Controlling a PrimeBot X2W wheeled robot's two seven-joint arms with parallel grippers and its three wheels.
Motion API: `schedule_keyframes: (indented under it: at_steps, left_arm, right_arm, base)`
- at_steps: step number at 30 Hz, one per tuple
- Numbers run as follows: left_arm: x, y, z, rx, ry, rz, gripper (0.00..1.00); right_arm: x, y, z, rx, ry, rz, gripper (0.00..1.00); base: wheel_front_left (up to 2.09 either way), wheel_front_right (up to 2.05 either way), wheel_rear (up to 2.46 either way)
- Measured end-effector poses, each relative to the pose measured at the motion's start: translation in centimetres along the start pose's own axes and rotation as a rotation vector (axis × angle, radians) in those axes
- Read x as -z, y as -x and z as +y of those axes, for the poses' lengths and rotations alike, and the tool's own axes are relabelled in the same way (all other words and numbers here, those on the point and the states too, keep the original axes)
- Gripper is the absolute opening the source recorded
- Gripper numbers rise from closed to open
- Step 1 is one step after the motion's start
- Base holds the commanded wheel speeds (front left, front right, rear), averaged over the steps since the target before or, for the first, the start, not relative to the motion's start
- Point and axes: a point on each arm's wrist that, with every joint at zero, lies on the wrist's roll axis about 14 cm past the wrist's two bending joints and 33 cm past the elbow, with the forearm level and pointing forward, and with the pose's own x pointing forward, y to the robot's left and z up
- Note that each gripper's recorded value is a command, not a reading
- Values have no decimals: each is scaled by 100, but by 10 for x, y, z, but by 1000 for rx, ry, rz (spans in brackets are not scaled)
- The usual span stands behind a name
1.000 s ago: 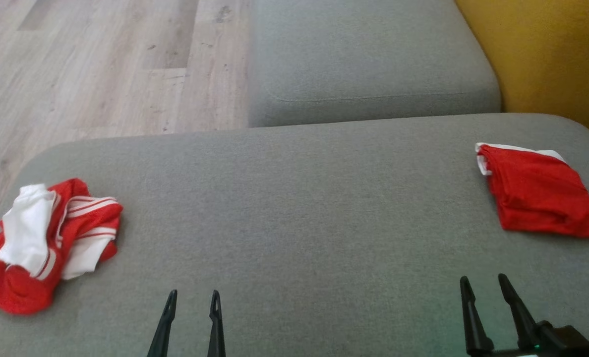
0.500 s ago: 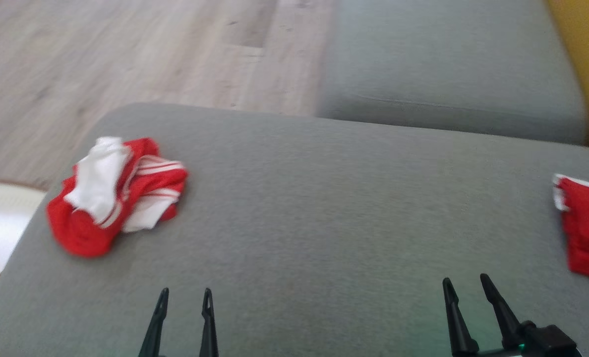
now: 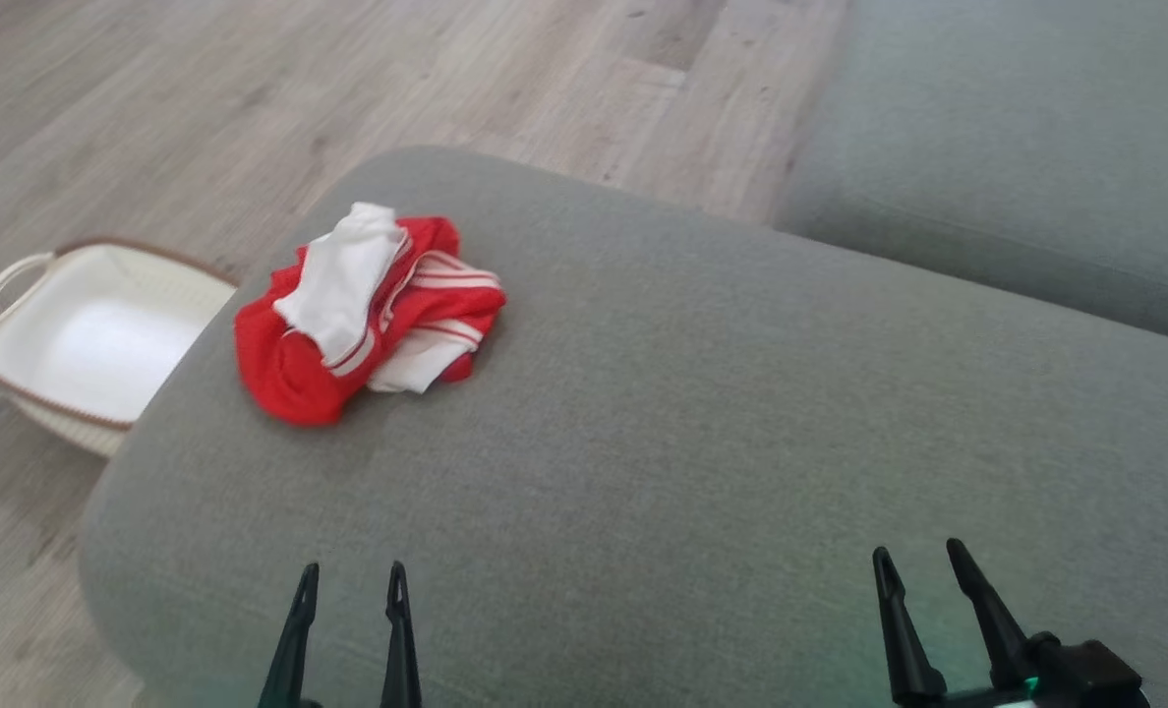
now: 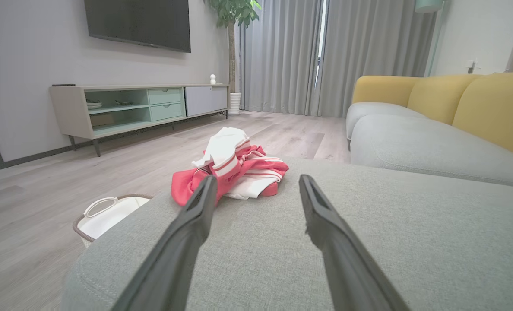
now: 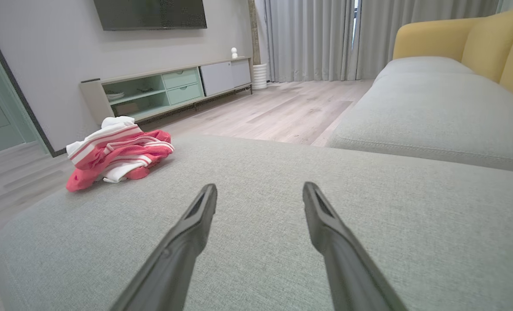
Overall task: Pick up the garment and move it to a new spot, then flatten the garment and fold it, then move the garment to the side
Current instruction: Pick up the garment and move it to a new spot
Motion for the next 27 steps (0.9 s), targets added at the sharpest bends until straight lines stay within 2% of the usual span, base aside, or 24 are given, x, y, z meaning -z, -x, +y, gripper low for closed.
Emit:
schedule_keyframes:
  at_steps: [4,8,13,18,22,23,27]
  left_arm:
    - [1,-2,5,-18,-19,9,100]
    - [-19,-23,14,-10,-67,-56,100]
    - [-74,-80,22,18,-151,-212,100]
    - [-106,-160,10,85,-253,-275,100]
    - [-90,-229,1,123,-334,-121,100]
    - [-75,-258,-1,129,-362,-17,100]
    - [-23,-298,6,103,-350,241,100]
  right_arm:
    - [6,-8,2,-18,-9,18,100]
    - [12,-13,6,-39,-4,40,100]
    - [25,-20,1,-61,8,77,100]
    - [31,-44,-30,-83,64,85,100]
    - [41,-62,-58,-80,92,97,100]
    - [48,-68,-69,-76,89,105,100]
    - [55,-77,-89,-65,87,100,100]
  base:
    - [0,0,0]
    - [0,0,0]
    - [0,0,0]
    - [0,0,0]
    - [0,0,0]
    - [0,0,0]
    - [0,0,0]
